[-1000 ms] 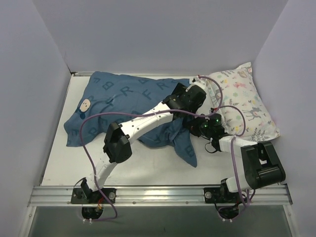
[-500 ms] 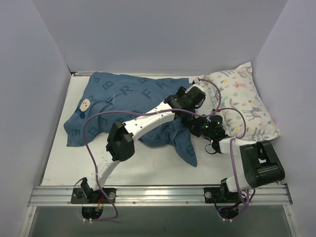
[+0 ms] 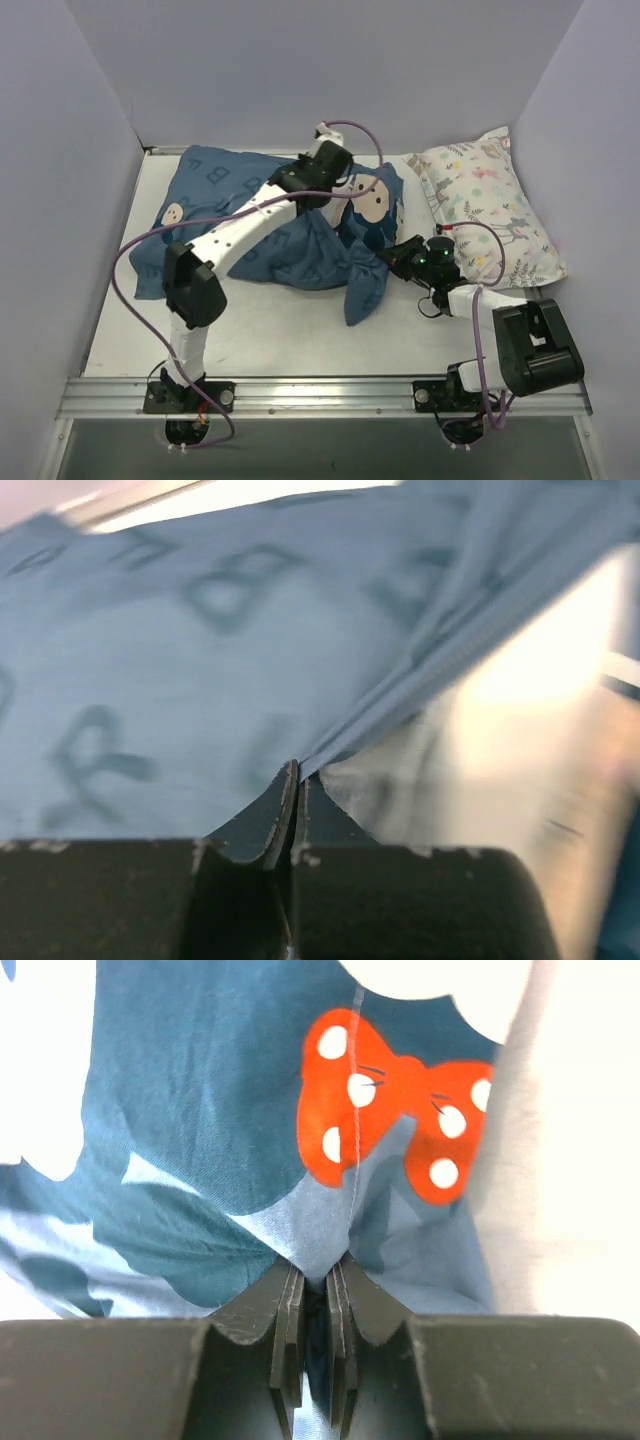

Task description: Remove the pillowcase from the pillow

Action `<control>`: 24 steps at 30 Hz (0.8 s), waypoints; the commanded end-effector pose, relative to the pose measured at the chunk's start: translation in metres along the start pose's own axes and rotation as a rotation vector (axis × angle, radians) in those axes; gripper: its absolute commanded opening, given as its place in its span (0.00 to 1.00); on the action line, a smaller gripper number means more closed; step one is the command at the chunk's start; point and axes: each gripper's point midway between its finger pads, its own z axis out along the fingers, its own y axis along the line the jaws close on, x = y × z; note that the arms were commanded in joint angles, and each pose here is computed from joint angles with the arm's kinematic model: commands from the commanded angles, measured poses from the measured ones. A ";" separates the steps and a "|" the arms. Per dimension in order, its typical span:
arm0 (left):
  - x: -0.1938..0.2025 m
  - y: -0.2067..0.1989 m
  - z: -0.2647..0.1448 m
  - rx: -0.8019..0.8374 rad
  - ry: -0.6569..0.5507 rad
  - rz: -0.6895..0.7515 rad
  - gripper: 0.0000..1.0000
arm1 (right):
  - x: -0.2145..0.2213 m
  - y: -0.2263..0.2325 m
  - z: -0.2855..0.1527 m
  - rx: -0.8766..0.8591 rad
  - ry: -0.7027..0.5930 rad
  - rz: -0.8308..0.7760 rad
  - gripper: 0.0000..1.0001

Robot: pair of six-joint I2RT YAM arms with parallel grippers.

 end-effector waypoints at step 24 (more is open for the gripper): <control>0.120 -0.023 0.031 0.297 0.229 -0.423 0.00 | -0.027 0.108 -0.063 0.313 -0.118 -0.753 0.81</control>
